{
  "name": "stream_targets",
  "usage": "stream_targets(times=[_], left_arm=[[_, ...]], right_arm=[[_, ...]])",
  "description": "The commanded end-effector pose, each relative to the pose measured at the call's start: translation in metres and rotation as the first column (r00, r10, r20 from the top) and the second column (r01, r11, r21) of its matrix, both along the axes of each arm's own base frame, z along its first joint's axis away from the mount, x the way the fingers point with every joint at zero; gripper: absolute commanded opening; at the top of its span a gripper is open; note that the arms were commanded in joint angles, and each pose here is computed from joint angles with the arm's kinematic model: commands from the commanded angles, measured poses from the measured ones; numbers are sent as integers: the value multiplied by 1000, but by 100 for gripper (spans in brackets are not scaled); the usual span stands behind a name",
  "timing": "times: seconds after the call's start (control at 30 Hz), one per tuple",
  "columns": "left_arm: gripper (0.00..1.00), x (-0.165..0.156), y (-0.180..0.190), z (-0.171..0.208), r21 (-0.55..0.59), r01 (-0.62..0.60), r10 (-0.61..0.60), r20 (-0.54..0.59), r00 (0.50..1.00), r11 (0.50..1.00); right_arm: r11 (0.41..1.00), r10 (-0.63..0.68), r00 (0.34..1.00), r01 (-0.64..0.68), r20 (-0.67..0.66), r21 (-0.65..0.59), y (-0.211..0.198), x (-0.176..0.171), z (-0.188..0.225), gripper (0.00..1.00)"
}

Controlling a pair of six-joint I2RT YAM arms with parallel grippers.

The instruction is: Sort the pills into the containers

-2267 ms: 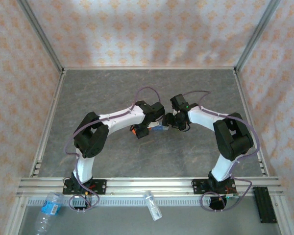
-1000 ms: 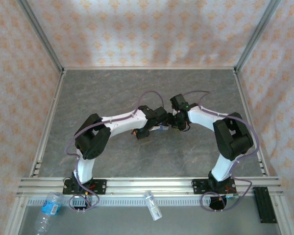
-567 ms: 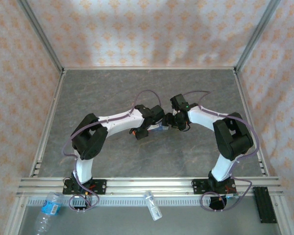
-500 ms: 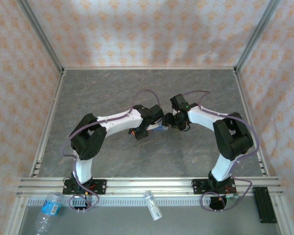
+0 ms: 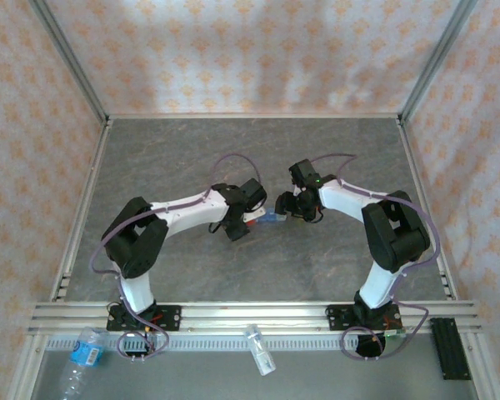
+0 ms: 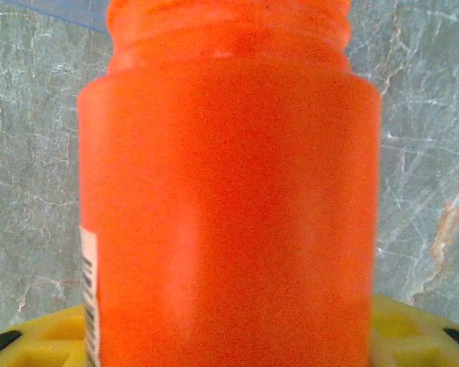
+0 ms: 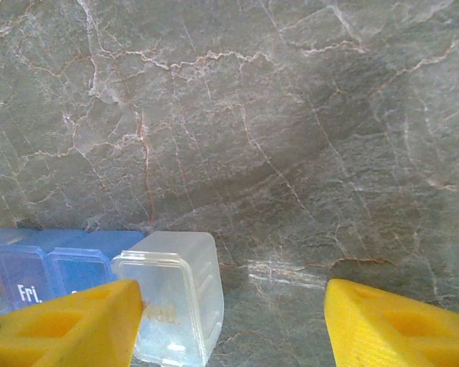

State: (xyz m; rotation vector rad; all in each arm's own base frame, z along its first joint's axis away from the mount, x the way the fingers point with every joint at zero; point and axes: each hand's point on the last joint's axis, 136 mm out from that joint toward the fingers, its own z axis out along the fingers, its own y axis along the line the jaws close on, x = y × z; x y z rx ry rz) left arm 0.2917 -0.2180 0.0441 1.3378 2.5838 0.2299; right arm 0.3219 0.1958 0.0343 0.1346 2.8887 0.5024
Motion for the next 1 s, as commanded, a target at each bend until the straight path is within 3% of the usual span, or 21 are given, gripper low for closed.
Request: stream_targets(times=[0.0,0.97], left_arm=[[0,-1,2,-6,-46,-34,34,-2,999,998],[0,7,-18,15,-316,-80,115,94,989,945]], right_arm=[[999,-2,999,0,-36,-49,-6,-5,-7,64],[998,-5,1000,3,-23,-57,-5,2,5,64]])
